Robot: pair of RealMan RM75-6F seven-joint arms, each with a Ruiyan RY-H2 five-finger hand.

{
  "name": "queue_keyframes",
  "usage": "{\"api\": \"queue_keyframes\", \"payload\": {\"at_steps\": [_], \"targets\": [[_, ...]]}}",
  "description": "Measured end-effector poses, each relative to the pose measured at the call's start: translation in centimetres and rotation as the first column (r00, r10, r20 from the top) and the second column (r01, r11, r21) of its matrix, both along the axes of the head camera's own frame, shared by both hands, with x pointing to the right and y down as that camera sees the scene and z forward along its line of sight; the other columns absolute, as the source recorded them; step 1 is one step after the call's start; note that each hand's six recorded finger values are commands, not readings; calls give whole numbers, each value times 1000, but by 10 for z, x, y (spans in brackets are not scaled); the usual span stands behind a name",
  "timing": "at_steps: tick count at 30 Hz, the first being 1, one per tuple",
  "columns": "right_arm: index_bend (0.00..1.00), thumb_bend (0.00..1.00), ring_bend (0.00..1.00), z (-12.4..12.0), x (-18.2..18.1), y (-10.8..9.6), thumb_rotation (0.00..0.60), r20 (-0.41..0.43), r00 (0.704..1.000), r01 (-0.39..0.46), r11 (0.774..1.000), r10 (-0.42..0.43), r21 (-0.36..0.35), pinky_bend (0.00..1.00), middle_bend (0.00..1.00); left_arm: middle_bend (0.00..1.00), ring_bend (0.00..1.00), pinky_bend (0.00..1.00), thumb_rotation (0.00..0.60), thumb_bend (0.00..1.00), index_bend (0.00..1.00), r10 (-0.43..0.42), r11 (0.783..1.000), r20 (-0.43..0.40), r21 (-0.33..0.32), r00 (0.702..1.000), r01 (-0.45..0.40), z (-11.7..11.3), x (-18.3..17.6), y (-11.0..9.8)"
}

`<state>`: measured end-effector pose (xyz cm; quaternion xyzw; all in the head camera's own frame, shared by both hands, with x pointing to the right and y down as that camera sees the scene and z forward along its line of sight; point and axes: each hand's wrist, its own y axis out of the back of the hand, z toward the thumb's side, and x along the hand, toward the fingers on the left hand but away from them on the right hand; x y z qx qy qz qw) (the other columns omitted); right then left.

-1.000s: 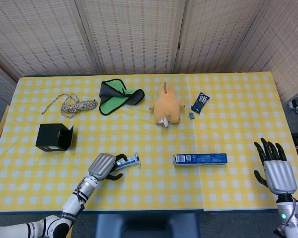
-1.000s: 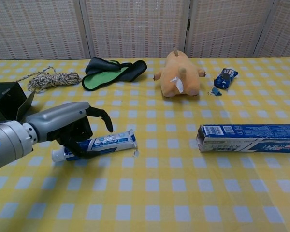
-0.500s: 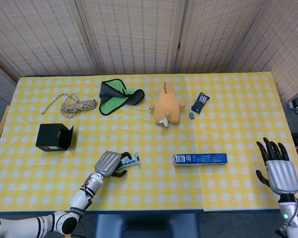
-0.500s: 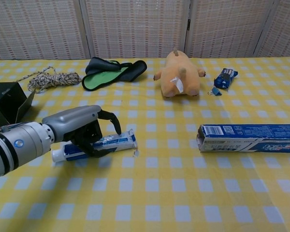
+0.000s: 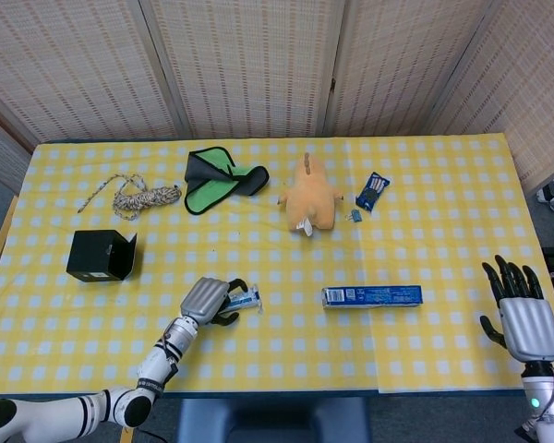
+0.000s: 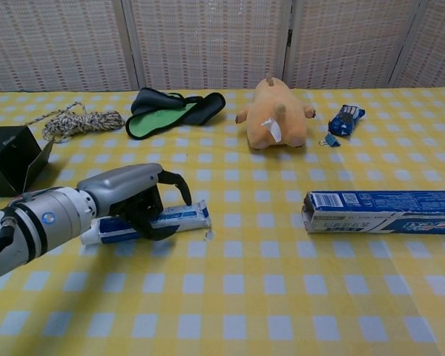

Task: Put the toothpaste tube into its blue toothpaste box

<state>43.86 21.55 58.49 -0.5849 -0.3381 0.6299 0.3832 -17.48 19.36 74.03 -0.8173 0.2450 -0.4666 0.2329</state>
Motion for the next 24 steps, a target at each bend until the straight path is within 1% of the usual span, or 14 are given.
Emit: {"api": "queue_keyframes", "payload": {"at_steps": [9,14,17,19,21,24], "targets": [[0,346,0,0,1,0,600,-3,1000,-1,1000,1,1,0,0,1000,1000,1000,600,335,331,-3,1000,18,11,1000,3,5,0,-1],[0,347,0,0,1,0,600,-5,1000,-1,1000,1,2,0,0,1000,1000,1000,600,335,357,-5,1000,28,10,1000,5,8,-1,-1],[0,346,0,0,1,0,600,-6,1000,-1,1000,1,3,0,0,1000,1000,1000,600,336,408,-4,1000,26,9,1000,4,9,0,-1],[0,347,0,0,1,0,600,-6,1000,-1,1000,1,2,0,0,1000,1000,1000,600,336,510,-5,1000,21,13,1000,5,8,0,-1],[0,346,0,0,1,0,600,-7,1000,-1,1000,1,1,0,0,1000,1000,1000,600,336,587,-6,1000,17,14,1000,5,7,1,-1],[0,346,0,0,0,0,600,-6,1000,1,1000,-1,2,0,0,1000,1000,1000,600,337,667,-4,1000,14,15,1000,4,6,1,0]]}}
